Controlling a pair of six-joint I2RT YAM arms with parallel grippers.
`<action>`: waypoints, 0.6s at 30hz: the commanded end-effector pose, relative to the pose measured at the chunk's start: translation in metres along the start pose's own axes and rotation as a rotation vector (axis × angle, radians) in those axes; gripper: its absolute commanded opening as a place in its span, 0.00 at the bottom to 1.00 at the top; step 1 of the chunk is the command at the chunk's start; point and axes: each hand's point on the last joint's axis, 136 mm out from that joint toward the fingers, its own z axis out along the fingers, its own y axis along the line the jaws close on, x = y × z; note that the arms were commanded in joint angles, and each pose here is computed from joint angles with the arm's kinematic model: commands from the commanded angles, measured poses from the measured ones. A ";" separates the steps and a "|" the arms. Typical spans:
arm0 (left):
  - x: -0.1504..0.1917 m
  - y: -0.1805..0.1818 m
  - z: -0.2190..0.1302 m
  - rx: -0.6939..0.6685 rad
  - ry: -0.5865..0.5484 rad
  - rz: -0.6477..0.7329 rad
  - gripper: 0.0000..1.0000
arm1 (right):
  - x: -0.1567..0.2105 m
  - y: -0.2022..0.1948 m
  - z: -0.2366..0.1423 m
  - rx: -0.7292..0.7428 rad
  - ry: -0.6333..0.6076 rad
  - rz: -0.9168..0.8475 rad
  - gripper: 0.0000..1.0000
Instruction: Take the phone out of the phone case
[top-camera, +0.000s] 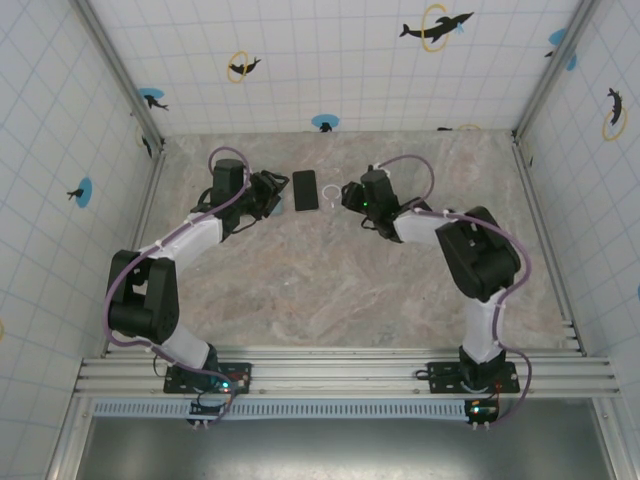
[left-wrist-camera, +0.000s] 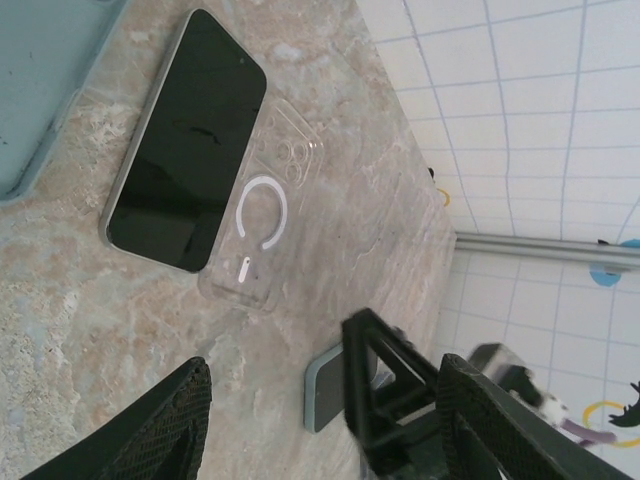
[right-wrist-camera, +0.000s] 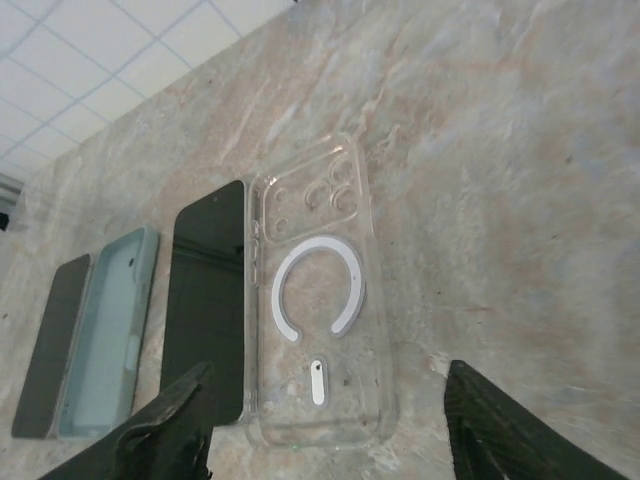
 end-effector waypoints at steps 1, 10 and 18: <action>-0.002 -0.009 0.000 0.026 0.010 0.043 0.62 | -0.014 -0.027 -0.033 0.100 -0.009 -0.012 0.69; 0.019 -0.019 0.009 0.075 0.059 0.052 0.67 | -0.015 -0.099 -0.097 0.342 0.050 0.071 0.92; 0.039 -0.029 0.025 0.105 0.111 0.062 0.69 | -0.012 -0.122 -0.097 0.459 0.073 0.135 0.99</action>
